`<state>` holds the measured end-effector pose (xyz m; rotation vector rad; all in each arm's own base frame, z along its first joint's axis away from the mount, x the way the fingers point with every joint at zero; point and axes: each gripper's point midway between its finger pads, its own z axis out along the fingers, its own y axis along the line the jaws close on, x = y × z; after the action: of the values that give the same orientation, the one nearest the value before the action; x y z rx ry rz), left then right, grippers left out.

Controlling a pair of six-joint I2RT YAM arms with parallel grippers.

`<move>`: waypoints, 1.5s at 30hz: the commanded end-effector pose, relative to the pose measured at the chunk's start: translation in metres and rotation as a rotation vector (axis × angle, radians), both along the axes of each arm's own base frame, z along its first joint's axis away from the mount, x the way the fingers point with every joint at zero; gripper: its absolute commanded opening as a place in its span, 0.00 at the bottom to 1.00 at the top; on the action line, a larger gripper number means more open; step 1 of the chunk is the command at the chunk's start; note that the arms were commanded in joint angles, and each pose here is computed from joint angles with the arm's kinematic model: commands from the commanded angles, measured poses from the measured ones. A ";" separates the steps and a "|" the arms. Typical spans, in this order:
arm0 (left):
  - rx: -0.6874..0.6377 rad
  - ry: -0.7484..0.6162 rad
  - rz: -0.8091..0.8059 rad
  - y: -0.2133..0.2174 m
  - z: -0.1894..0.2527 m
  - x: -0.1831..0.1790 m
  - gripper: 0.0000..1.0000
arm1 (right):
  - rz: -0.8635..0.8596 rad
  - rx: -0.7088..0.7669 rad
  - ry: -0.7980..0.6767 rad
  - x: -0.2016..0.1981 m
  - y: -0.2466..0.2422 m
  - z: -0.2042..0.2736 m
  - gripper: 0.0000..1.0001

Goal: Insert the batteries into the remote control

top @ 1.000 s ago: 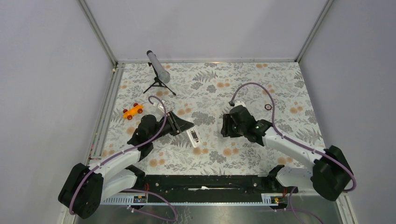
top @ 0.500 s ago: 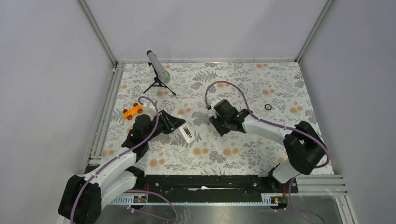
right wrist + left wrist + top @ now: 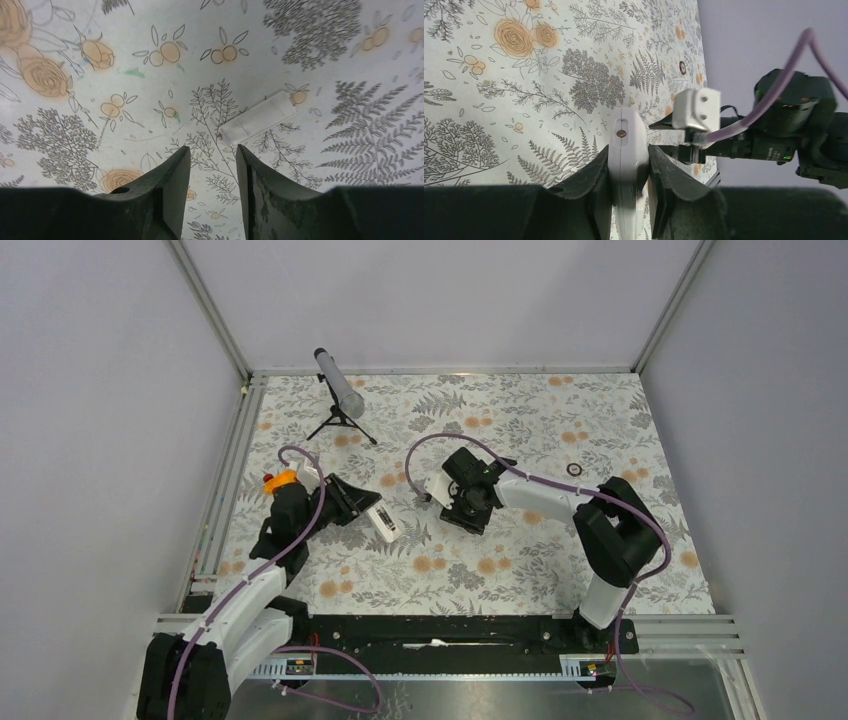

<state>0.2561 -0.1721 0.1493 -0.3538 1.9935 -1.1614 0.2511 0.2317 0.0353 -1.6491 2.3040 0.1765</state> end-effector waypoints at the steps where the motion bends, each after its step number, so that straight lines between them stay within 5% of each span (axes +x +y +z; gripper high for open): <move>1: -0.040 -0.079 -0.025 0.001 0.022 0.003 0.00 | 0.119 -0.063 0.051 -0.009 -0.006 -0.005 0.45; 31: -0.077 -0.048 -0.021 0.004 0.016 0.008 0.00 | 0.171 -0.114 -0.018 0.007 -0.009 -0.031 0.33; 34: -0.082 -0.047 -0.024 0.004 0.017 0.008 0.00 | 0.167 -0.128 -0.018 0.007 -0.012 -0.034 0.22; 37: -0.084 -0.044 -0.025 0.004 0.016 0.008 0.00 | 0.150 -0.129 -0.022 0.009 -0.012 -0.033 0.00; 45: -0.084 -0.057 -0.013 0.006 0.019 0.008 0.00 | 0.010 0.130 0.027 0.005 0.023 0.003 0.00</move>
<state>0.2609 -0.1653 0.1488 -0.3964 1.9812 -1.2278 0.2604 0.2257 0.0112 -1.7910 2.2425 0.1068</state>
